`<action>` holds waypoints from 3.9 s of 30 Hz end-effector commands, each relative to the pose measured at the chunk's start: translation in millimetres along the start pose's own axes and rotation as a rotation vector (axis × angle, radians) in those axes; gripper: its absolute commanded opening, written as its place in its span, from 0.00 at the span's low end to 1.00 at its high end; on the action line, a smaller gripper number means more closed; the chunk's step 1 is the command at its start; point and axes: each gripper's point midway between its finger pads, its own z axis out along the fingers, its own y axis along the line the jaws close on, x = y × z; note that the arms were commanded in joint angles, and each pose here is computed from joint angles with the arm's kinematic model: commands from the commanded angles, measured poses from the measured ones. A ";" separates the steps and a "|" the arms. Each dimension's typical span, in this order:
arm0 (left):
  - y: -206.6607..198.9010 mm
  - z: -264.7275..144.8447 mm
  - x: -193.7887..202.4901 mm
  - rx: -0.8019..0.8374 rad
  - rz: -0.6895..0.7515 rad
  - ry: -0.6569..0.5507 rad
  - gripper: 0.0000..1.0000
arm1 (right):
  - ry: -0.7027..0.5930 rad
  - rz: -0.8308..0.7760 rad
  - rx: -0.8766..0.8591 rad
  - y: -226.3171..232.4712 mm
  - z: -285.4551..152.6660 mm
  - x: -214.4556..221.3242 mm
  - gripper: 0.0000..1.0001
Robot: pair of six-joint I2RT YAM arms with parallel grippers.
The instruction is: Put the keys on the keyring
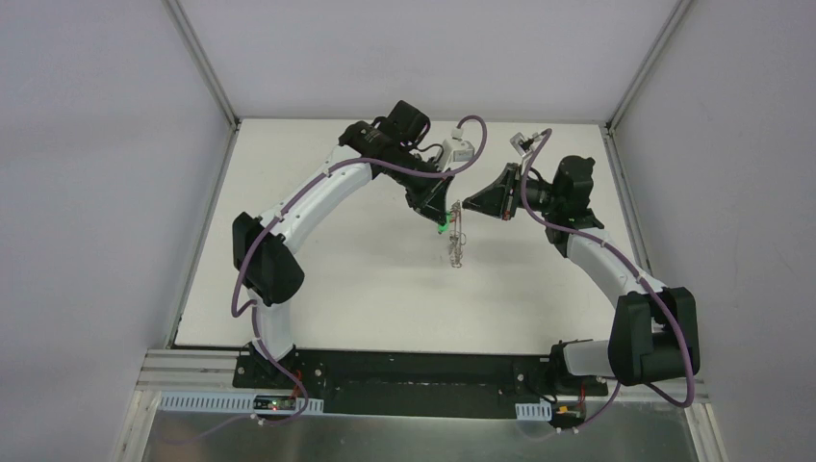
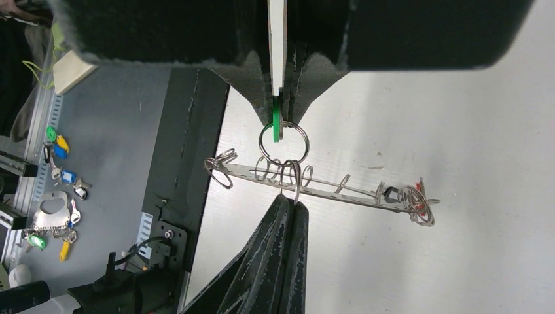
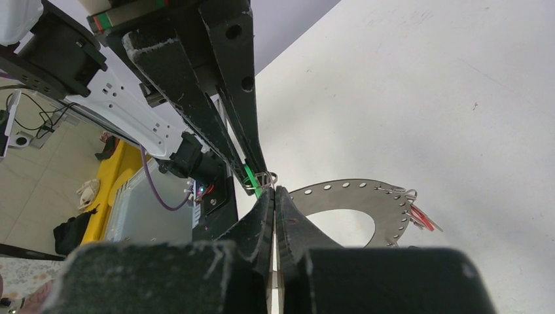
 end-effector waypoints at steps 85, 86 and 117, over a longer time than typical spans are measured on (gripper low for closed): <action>-2.3 9.4 6.8 0.072 0.031 0.082 0.00 | -0.032 -0.034 -0.040 6.8 -1.8 -10.0 0.00; -2.6 10.1 6.6 0.074 0.033 0.082 0.00 | -0.034 -0.037 -0.040 7.2 -1.8 -10.7 0.00; -3.4 21.0 6.6 0.078 0.047 0.094 0.00 | -0.037 -0.041 -0.045 9.2 -1.8 -10.7 0.00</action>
